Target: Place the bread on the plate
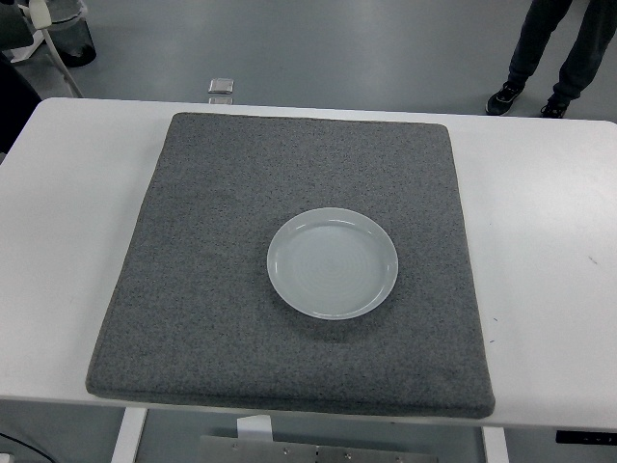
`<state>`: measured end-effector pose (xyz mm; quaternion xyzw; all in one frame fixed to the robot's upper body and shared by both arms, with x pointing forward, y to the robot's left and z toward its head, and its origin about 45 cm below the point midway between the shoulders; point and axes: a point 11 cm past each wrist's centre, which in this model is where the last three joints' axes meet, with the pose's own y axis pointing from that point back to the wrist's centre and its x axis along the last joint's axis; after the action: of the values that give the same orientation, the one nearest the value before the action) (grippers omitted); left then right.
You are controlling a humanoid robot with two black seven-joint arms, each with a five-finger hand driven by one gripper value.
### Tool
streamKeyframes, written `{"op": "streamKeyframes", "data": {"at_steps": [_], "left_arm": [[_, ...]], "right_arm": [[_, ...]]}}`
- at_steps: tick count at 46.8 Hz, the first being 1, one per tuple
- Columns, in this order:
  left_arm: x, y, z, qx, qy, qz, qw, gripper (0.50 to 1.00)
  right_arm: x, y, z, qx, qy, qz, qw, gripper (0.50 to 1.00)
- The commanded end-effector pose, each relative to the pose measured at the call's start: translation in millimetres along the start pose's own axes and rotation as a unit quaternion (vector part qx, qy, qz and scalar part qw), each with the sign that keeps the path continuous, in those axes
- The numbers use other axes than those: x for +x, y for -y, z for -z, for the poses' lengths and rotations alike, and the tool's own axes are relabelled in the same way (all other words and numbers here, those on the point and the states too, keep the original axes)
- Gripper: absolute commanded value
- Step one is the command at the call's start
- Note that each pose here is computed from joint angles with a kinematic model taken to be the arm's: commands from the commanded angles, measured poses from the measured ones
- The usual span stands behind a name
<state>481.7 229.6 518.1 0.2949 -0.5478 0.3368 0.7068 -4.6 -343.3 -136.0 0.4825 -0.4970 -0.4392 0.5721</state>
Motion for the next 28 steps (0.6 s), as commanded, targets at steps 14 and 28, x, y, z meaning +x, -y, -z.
{"op": "streamKeyframes", "data": {"at_steps": [14, 28], "left_arm": [[-10.2, 13.1, -50.7, -0.074, -0.023, 0.026, 0.997, 0.5], [-43.6, 31.2, -92.5, -0.131, -0.013, 0.07, 0.989, 0.5]], "right_arm": [[0.2, 0.0, 0.0, 0.0, 0.0, 0.0, 1.0, 0.93], [-0.3, 0.0, 0.0, 0.0, 0.0, 0.0, 1.0, 0.93]]}}
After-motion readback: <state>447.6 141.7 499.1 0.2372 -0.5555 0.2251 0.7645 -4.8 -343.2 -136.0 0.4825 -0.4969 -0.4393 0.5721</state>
